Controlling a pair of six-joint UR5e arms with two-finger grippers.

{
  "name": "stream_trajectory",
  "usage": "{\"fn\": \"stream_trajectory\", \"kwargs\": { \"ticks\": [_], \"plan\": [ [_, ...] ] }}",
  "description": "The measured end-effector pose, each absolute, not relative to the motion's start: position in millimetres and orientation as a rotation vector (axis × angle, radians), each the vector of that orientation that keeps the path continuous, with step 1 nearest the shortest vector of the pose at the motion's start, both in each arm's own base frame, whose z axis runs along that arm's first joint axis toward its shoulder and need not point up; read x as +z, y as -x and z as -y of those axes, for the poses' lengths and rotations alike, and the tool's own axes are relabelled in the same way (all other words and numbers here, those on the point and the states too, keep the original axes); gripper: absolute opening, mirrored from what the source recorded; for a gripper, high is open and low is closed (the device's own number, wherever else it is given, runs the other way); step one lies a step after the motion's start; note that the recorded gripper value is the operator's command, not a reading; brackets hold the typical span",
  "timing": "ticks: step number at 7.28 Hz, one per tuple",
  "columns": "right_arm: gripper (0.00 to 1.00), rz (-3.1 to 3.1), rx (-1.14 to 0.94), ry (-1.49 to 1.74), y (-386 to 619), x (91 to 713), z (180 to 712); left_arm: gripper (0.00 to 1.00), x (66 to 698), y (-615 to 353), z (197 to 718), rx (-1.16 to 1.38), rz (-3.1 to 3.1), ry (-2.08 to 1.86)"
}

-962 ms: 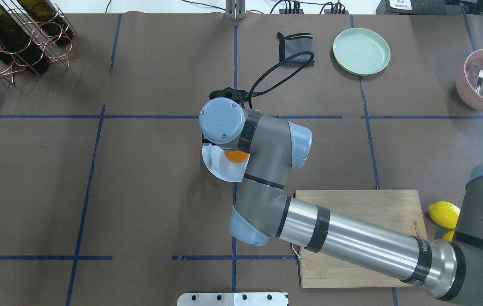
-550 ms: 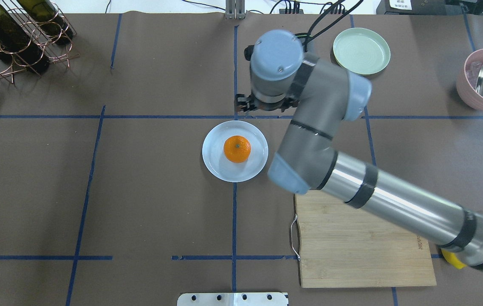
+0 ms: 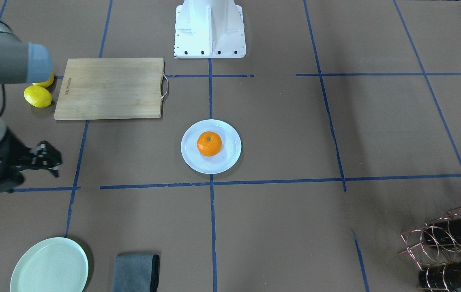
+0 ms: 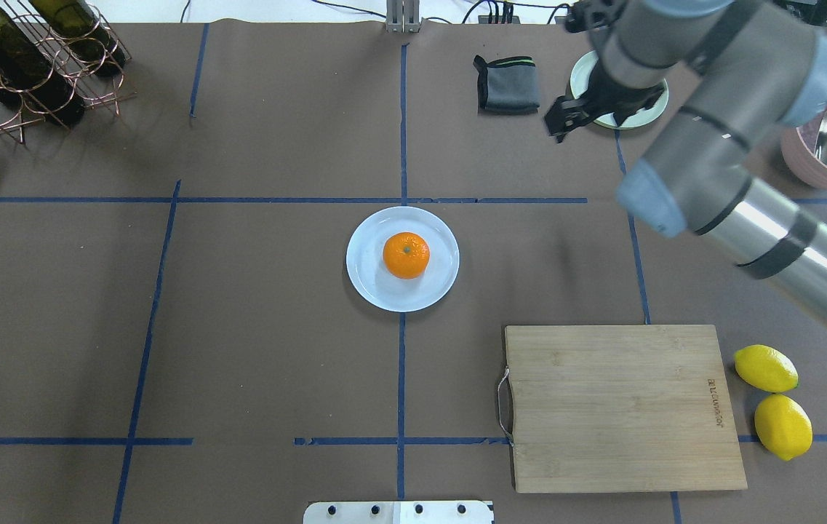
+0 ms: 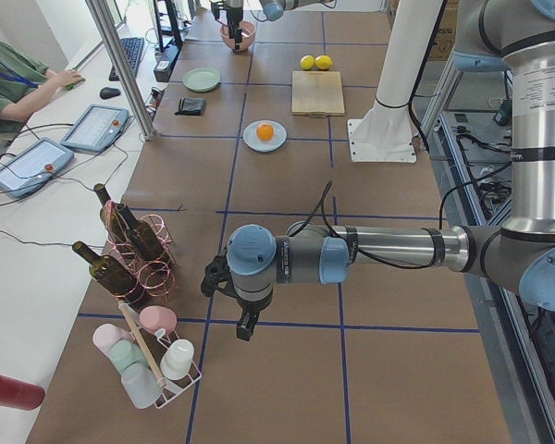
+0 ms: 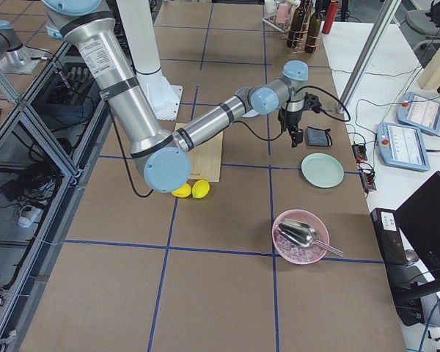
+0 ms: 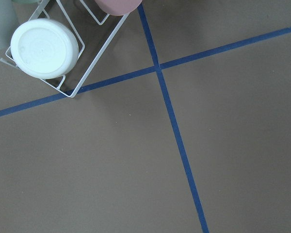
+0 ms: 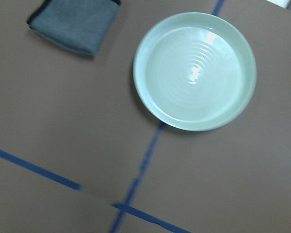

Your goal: Pick orange to plate

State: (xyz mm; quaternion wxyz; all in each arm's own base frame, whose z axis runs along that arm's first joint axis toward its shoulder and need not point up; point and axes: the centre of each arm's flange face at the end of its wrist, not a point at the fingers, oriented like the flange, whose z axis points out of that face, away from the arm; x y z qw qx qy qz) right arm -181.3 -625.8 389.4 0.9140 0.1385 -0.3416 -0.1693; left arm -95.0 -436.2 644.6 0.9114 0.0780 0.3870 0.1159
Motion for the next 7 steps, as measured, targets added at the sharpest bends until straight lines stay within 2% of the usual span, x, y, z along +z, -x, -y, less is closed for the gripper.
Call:
{"fn": "stream_trajectory", "kwargs": {
  "ticks": [2, 5, 7],
  "plan": [
    [1.0, 0.667, -0.364, -0.261, 34.6, 497.9, 599.2, 1.0, 645.9, 94.5, 435.6, 0.23, -0.801, -0.146],
    [1.0, 0.653, -0.174, -0.142, -86.1, 656.0, 471.7, 1.0, 643.0, 94.4, 436.2, 0.233, -0.801, -0.149],
    [1.0, 0.687, -0.104, -0.141, -107.5, 689.2, 424.5, 1.0, 635.8, 94.9, 436.4, 0.242, -0.796, -0.165]
  ]
}}
